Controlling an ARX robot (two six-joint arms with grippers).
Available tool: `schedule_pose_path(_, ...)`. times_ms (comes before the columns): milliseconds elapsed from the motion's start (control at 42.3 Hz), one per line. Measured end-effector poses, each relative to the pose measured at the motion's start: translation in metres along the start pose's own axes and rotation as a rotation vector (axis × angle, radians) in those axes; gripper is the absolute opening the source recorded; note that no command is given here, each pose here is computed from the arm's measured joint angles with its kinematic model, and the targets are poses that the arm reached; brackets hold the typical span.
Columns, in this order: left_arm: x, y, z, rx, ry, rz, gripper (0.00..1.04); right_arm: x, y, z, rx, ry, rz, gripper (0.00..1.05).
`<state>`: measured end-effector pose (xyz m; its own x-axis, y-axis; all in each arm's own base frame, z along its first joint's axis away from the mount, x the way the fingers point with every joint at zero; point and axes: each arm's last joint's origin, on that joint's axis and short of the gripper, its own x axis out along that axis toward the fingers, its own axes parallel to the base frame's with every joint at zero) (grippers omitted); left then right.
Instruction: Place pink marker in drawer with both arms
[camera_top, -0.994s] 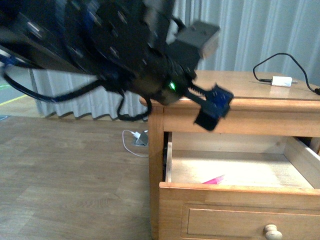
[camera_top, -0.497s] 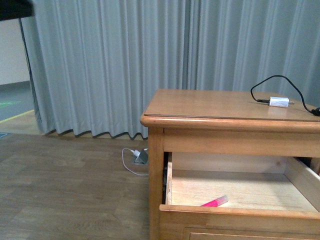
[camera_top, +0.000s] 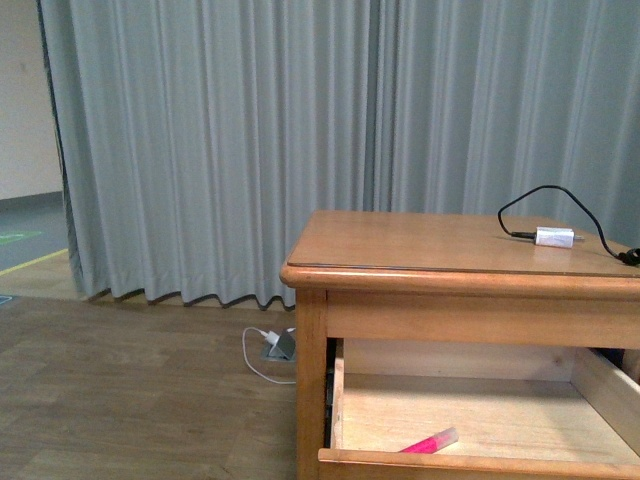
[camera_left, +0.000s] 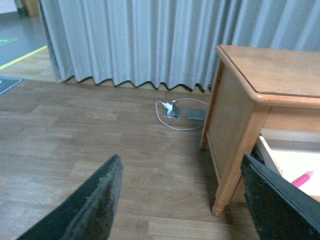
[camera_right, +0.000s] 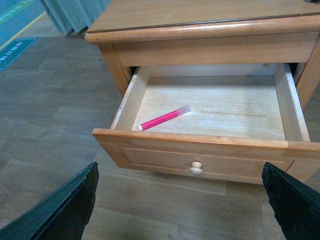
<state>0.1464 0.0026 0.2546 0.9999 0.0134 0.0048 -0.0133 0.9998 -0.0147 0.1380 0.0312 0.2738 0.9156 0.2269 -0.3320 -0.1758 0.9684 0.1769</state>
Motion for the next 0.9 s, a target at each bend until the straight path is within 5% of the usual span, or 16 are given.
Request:
schedule_pose_path(331, -0.018, -0.001, -0.047, 0.006, 0.013, -0.012, 0.06, 0.0, 0.0, 0.0, 0.0, 0.0, 0.0, 0.96)
schedule_pose_path(899, -0.032, -0.001, -0.073, 0.009, 0.005, -0.011, 0.04, 0.0, 0.0, 0.0, 0.0, 0.001, 0.001, 0.96)
